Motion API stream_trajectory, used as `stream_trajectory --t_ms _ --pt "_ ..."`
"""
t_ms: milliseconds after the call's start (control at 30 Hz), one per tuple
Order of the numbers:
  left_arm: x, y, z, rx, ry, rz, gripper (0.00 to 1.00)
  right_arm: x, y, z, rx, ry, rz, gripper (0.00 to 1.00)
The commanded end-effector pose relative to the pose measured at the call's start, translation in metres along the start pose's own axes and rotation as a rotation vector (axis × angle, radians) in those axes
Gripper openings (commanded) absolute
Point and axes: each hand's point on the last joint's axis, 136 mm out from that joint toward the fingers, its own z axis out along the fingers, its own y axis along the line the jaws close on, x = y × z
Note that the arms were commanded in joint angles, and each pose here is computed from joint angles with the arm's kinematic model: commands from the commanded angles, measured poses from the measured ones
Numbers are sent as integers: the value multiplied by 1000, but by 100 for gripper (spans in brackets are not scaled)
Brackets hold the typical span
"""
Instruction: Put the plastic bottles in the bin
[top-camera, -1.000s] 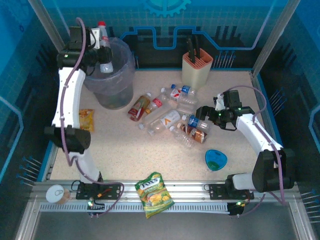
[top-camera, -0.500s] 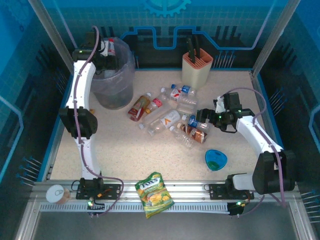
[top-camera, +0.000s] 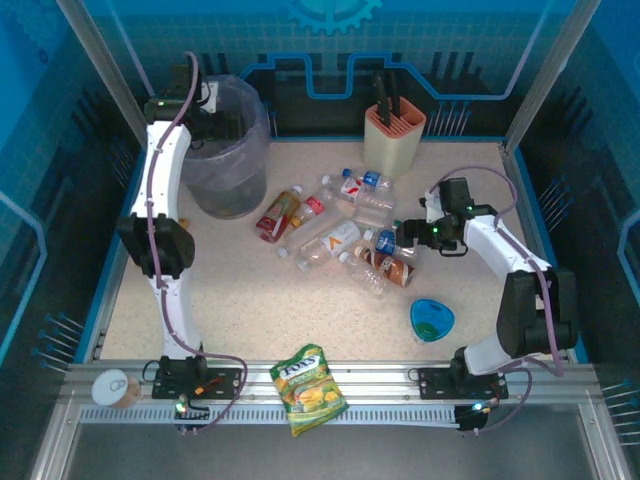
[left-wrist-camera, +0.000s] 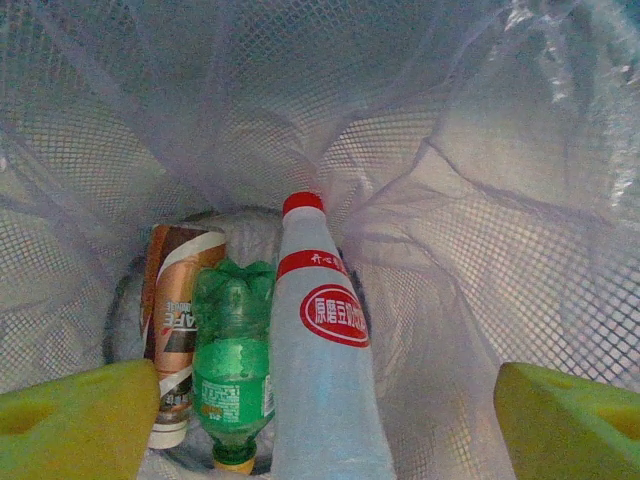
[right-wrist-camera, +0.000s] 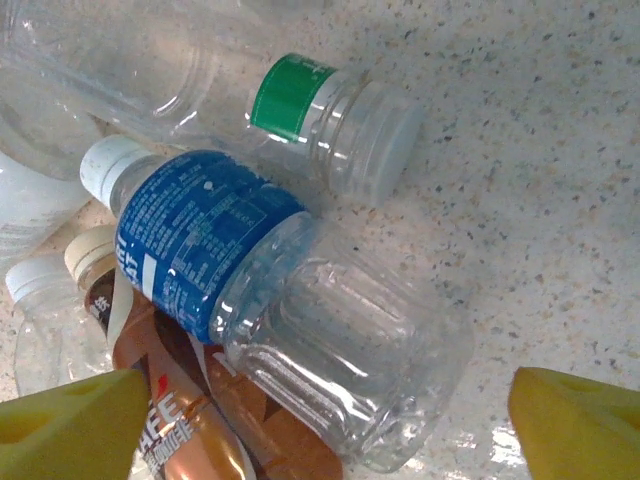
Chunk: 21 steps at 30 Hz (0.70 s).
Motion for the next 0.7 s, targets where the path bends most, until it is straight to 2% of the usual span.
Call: stream_trajectory --t_ms 0,133,333,500,667 --pt "-18 -7 -48 18 -79 35 90 -24 16 2 -55 -41 -52 88" --pt "-27 -11 -79 18 -134 41 96 -35 26 11 -25 -7 -145 86" --pt "-20 -26 -138 37 -194 31 99 -13 27 22 18 127 -259 86" --pt "20 -60 -162 133 -199 16 99 7 13 29 70 227 -287 91" --pt "90 -101 -161 234 -133 30 96 17 -1 38 107 272 -292 94"
